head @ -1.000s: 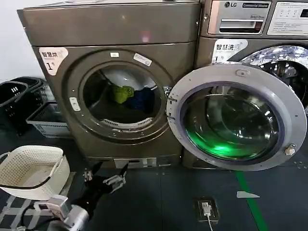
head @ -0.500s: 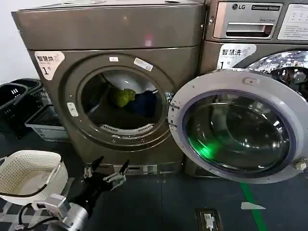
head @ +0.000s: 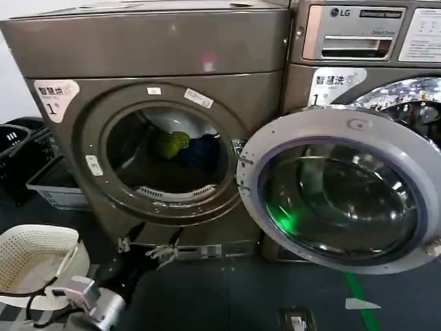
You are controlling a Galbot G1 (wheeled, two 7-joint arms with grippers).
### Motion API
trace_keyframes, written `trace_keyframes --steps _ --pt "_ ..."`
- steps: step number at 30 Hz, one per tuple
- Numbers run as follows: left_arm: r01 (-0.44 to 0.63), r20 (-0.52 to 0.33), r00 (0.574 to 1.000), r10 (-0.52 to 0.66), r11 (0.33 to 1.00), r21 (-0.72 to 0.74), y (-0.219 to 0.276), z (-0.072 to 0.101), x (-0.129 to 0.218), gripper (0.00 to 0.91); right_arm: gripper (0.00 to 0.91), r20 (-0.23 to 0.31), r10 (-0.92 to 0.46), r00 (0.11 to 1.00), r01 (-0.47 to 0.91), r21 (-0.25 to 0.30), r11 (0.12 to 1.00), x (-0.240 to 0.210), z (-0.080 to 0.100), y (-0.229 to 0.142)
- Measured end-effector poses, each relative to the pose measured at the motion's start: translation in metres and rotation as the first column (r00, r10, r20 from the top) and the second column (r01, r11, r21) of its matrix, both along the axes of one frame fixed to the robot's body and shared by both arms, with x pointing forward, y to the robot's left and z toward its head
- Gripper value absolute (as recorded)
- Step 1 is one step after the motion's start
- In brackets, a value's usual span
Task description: Grasp the clothes from the dryer.
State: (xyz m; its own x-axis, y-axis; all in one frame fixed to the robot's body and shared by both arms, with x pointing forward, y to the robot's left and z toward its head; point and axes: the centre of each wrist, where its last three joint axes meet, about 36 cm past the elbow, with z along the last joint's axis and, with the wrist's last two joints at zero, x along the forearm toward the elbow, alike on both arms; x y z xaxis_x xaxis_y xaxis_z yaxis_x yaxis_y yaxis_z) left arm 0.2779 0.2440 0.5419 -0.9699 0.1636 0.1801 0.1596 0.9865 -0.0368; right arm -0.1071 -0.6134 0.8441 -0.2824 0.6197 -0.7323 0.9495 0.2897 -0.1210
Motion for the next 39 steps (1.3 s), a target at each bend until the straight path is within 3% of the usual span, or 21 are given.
trace_keyframes --steps 39 --pt "-0.099 -0.005 0.995 0.1 0.995 0.029 0.0003 -0.0005 -0.0016 0.907 0.907 -0.007 0.004 1.0 -0.004 -0.009 1.0 -0.0012 0.0025 0.0023"
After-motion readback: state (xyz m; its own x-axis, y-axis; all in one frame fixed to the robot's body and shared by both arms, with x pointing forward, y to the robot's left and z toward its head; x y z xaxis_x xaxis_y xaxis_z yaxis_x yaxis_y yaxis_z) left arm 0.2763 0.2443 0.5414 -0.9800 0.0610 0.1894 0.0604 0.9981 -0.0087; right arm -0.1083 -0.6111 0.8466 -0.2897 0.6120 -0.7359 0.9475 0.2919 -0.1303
